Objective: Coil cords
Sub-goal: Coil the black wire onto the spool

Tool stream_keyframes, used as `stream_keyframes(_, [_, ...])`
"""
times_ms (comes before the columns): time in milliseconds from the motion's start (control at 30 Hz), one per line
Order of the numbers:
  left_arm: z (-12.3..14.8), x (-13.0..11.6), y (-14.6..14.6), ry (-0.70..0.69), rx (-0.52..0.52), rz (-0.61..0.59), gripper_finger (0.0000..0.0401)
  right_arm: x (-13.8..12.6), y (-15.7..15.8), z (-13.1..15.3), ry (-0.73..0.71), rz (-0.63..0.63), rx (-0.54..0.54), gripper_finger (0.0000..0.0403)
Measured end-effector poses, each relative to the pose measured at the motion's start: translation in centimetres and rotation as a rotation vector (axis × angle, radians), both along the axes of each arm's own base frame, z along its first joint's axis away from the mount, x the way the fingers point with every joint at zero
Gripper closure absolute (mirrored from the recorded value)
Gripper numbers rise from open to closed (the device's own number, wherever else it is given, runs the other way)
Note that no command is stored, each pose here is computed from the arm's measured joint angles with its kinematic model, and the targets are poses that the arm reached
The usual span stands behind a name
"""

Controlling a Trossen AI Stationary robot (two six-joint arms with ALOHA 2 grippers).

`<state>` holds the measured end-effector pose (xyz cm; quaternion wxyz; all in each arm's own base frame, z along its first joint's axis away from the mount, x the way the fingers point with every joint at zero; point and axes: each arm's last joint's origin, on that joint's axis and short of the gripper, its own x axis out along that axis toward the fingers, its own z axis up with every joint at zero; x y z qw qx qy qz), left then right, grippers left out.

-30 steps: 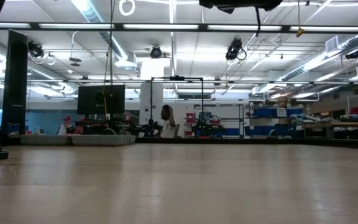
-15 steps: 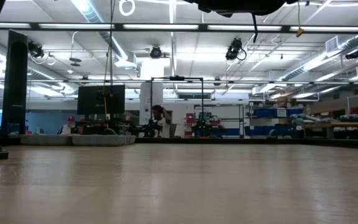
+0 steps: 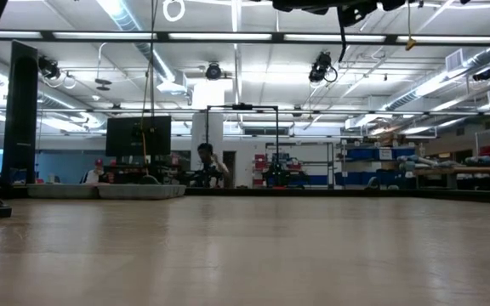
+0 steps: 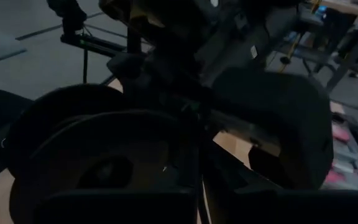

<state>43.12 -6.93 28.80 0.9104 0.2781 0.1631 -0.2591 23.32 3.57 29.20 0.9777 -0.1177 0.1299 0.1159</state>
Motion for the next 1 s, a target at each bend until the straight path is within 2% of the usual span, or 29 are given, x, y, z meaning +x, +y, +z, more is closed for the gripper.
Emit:
stream_keyframes(133, [0.0, 0.0, 0.1, -0.005, 0.001, 0.006, 0.0401, 0.2, -0.2, -0.7, 0.061, -0.011, 0.032, 0.0379])
stream_keyframes(300, [0.6, 0.1, -0.2, -0.046, -0.003, -0.019, 0.0401, 0.2, -0.4, -1.7, 0.154, -0.048, 0.039, 0.0332])
stream_keyframes(500, [0.8, 0.1, -0.5, -0.085, 0.042, -0.014, 0.0401, 0.3, -0.6, -1.8, 0.172, -0.067, 0.093, 0.0292])
stream_keyframes(767, [0.9, 0.2, -0.5, -0.110, 0.049, -0.002, 0.0401, -0.1, -0.3, -2.0, 0.225, -0.020, 0.185, 0.0296])
stream_keyframes(1000, [1.3, 0.1, -0.8, -0.122, 0.035, -0.018, 0.0401, -1.1, 0.0, -3.2, 0.280, -0.064, 0.217, 0.0304])
